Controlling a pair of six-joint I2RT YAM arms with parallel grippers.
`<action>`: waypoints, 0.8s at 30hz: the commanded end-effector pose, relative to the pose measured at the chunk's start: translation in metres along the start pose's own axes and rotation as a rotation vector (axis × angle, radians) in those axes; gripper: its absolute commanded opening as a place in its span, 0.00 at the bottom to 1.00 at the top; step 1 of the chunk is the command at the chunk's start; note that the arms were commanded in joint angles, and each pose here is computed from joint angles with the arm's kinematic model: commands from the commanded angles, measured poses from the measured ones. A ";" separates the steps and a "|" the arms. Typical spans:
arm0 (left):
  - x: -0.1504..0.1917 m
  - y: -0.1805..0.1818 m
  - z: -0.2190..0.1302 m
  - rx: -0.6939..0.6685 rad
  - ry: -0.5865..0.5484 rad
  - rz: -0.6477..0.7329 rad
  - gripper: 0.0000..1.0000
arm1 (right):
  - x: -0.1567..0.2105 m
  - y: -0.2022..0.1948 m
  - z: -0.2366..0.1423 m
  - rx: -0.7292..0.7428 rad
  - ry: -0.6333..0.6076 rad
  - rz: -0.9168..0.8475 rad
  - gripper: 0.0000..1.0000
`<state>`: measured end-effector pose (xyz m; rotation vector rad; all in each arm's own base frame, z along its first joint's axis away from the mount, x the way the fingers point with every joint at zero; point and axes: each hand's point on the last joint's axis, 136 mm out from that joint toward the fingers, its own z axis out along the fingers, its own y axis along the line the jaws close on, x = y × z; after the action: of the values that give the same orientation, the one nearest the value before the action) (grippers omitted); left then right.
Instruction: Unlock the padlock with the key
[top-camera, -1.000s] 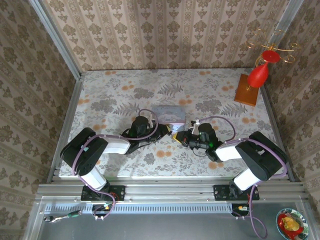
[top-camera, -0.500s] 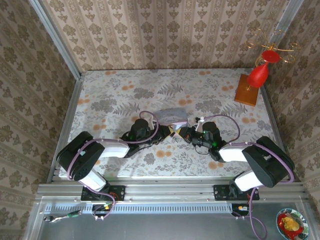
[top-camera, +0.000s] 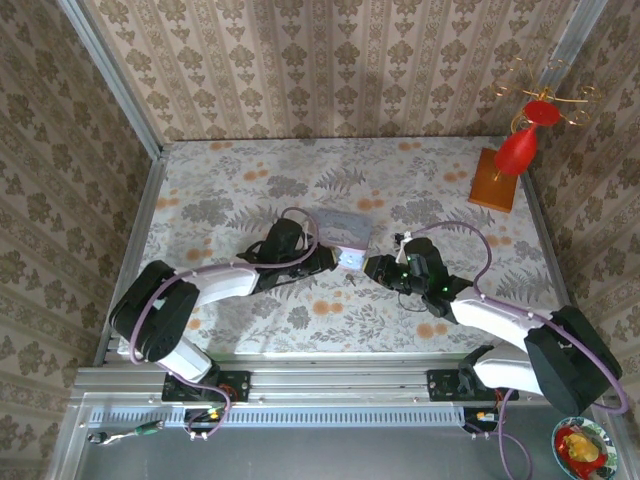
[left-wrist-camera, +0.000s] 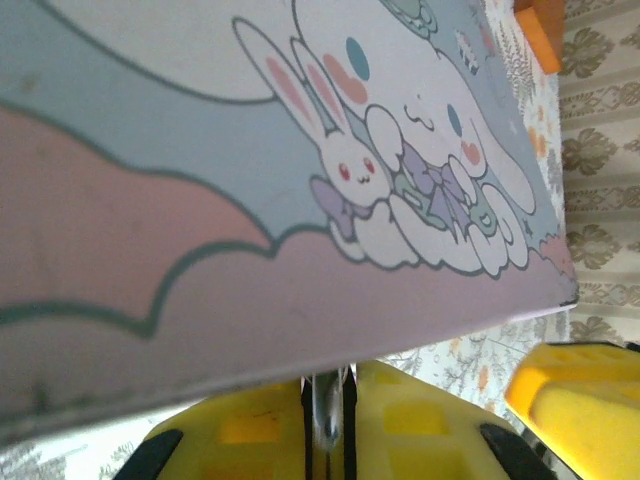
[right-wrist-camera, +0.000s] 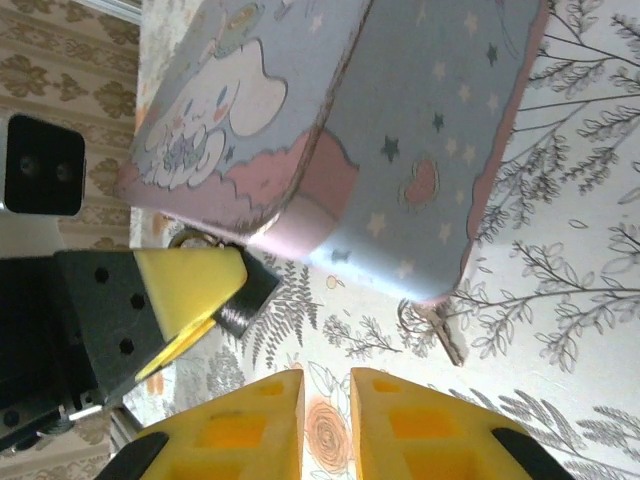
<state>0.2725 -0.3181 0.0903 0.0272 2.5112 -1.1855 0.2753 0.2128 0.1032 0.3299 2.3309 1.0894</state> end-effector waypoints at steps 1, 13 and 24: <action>-0.013 0.001 0.008 -0.010 0.020 0.058 0.05 | 0.006 -0.013 -0.010 0.096 0.015 -0.044 0.24; -0.020 0.041 0.027 -0.143 0.081 0.086 0.09 | 0.032 -0.020 -0.005 0.271 0.146 -0.296 0.29; -0.015 0.048 0.009 -0.159 0.070 0.102 0.32 | 0.031 -0.023 0.033 0.428 0.265 -0.479 0.32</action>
<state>0.3045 -0.3005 0.0456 0.1330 2.6335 -0.9741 0.2659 0.2427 0.0656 -0.1494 2.6357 0.5674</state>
